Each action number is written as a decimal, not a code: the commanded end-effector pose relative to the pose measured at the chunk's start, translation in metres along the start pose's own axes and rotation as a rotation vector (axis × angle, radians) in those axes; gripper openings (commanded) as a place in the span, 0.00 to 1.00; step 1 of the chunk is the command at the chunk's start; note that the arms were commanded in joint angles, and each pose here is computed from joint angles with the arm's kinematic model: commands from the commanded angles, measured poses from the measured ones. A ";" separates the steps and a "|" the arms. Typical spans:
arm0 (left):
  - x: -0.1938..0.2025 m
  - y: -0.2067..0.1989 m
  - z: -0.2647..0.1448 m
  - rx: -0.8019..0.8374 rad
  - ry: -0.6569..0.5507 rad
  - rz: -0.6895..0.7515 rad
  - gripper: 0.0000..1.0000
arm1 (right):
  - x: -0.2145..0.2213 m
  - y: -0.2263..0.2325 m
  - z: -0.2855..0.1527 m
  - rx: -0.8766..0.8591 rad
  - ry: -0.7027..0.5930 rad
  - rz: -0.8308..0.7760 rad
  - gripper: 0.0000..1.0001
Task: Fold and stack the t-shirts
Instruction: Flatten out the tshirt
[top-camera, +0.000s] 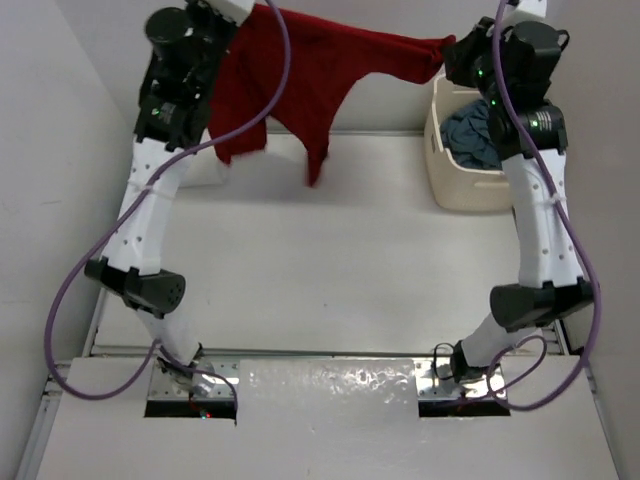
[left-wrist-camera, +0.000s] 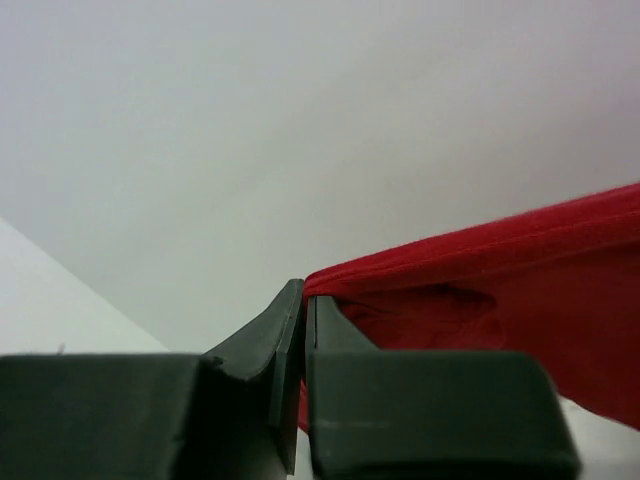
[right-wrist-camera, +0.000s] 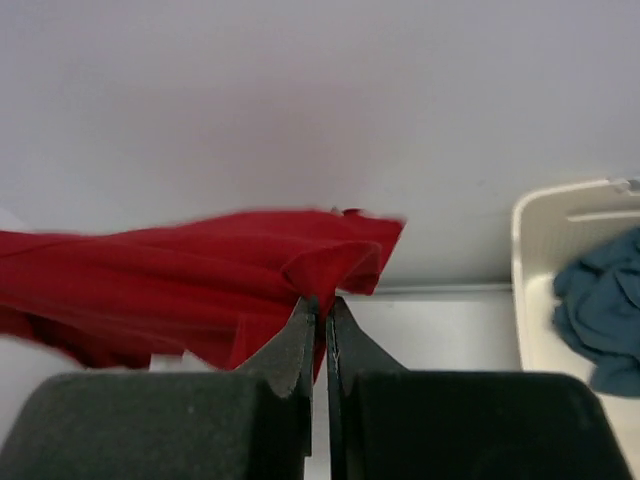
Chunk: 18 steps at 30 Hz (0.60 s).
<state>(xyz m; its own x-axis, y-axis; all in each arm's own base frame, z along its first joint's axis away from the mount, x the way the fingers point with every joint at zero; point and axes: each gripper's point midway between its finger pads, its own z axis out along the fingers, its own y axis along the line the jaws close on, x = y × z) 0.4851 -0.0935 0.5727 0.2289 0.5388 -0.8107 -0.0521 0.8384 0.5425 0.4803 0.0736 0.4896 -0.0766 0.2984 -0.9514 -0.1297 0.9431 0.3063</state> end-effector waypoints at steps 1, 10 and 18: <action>-0.018 0.029 -0.018 -0.041 -0.054 0.169 0.00 | -0.007 0.003 -0.034 -0.008 -0.039 -0.024 0.00; 0.146 -0.100 -0.118 0.556 0.274 0.409 0.00 | 0.158 -0.029 -0.137 -0.001 0.218 0.032 0.00; 0.309 -0.191 -0.283 1.141 0.526 0.679 0.03 | 0.366 -0.060 -0.226 0.073 0.686 0.144 0.00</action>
<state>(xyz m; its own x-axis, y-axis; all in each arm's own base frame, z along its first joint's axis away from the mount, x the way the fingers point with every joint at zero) 0.3207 -0.0781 0.1647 -0.0168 0.9585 -0.2844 0.8332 0.1707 0.5260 0.2625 0.0918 0.1642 -0.6284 0.2648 -0.7314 -0.0639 0.9195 0.3879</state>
